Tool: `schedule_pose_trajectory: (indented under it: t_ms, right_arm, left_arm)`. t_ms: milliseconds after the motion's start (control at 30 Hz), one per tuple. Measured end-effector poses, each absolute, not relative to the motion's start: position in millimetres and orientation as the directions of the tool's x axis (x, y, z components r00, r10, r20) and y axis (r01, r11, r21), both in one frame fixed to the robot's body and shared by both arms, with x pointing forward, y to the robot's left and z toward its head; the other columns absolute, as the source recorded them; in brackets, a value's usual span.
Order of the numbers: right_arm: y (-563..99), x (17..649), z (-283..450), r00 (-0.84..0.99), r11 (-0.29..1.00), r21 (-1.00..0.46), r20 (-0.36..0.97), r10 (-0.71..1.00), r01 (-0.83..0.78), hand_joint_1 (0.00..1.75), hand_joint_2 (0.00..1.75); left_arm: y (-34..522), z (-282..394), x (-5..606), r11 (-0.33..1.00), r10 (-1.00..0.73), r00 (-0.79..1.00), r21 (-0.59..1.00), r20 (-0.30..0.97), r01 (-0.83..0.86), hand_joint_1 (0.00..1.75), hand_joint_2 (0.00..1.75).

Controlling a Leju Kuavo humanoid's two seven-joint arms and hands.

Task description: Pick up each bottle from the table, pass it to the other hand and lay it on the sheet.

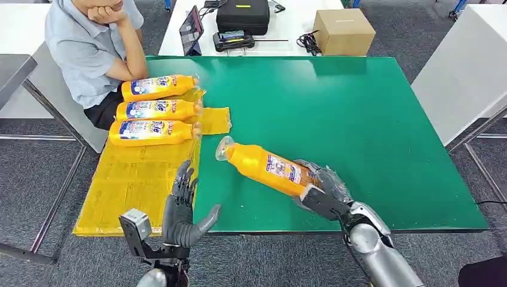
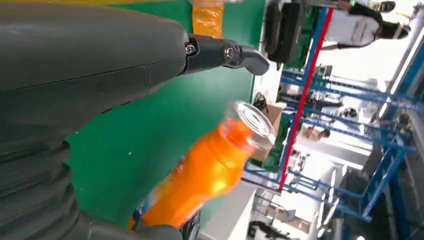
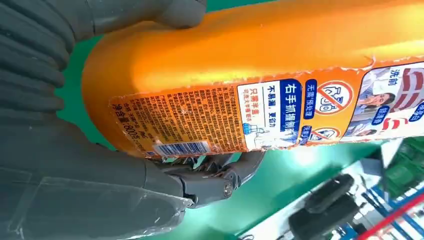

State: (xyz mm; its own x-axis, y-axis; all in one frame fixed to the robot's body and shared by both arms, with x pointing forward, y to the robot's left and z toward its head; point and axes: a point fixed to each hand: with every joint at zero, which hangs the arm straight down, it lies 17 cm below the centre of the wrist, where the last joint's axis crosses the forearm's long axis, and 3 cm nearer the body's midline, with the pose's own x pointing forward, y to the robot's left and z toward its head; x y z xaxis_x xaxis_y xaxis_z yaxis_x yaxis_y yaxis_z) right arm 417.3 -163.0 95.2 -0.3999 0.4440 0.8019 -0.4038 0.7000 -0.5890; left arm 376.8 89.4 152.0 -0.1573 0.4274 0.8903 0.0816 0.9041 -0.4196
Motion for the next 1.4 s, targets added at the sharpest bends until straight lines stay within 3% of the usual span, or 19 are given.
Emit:
schedule_pose_trajectory:
  t_ms: [333,567,1400]
  right_arm:
    - [-137.9,420.3,116.8,-0.428,0.728,-0.535,0.83,0.358,-0.428,1.75,1.75]
    - [-106.4,410.7,133.0,-0.465,0.723,-0.475,0.853,0.237,-0.502,1.75,1.75]
    - [-45.5,386.2,140.0,-0.499,0.64,-0.445,0.86,0.11,-0.626,1.75,1.75]
  left_arm:
    - [92.1,147.3,375.7,0.839,0.544,-0.13,-0.534,0.829,0.102,0.0,1.75]
    - [76.3,159.8,375.2,0.737,0.663,-0.086,-0.628,0.744,0.248,0.0,1.75]
    - [60.0,170.3,384.9,0.7,0.687,-0.077,-0.63,0.723,0.336,0.0,1.75]
